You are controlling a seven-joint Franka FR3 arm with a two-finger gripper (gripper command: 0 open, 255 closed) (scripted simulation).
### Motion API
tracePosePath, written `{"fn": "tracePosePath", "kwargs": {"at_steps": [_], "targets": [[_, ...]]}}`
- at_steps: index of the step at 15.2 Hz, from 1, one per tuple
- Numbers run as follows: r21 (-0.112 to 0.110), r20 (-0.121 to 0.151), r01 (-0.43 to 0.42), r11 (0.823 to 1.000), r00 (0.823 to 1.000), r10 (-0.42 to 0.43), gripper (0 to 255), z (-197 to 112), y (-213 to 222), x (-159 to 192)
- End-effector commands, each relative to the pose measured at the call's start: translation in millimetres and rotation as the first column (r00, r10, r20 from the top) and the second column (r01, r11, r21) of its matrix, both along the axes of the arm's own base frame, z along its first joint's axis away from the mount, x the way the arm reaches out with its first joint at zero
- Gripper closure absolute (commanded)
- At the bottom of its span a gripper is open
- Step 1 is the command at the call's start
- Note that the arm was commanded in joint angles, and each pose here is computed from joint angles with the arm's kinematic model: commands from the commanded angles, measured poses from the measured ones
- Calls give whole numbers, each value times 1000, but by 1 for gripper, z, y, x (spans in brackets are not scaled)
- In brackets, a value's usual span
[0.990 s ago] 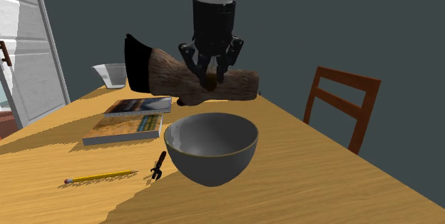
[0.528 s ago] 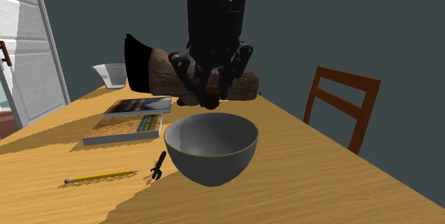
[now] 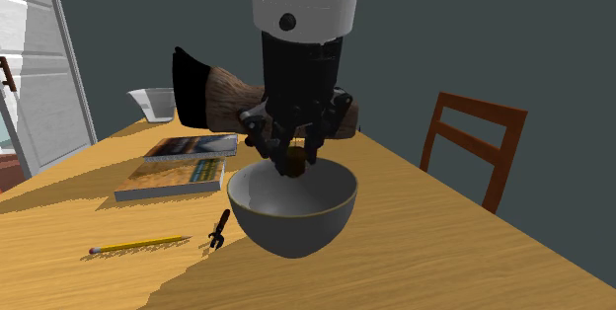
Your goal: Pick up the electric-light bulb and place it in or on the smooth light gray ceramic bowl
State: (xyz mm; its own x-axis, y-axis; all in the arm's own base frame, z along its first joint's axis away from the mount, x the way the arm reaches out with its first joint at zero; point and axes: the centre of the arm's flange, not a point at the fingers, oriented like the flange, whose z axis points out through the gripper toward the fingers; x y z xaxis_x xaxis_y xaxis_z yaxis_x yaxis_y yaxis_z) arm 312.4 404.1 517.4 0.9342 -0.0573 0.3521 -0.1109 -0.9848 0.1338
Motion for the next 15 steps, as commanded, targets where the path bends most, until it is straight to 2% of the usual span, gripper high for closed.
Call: {"fn": "tracePosePath", "kwargs": {"at_steps": [1, 7, 8, 13, 15], "targets": [[0, 0, 0, 1000, 1000, 0, 255, -3, 0, 0], [0, 0, 0, 1000, 1000, 0, 255, -3, 0, 0], [0, 0, 0, 1000, 1000, 0, 0, -3, 0, 0], [0, 0, 0, 1000, 1000, 0, 0, -3, 0, 0], [0, 0, 0, 1000, 1000, 0, 0, 22, 5, -9]]}}
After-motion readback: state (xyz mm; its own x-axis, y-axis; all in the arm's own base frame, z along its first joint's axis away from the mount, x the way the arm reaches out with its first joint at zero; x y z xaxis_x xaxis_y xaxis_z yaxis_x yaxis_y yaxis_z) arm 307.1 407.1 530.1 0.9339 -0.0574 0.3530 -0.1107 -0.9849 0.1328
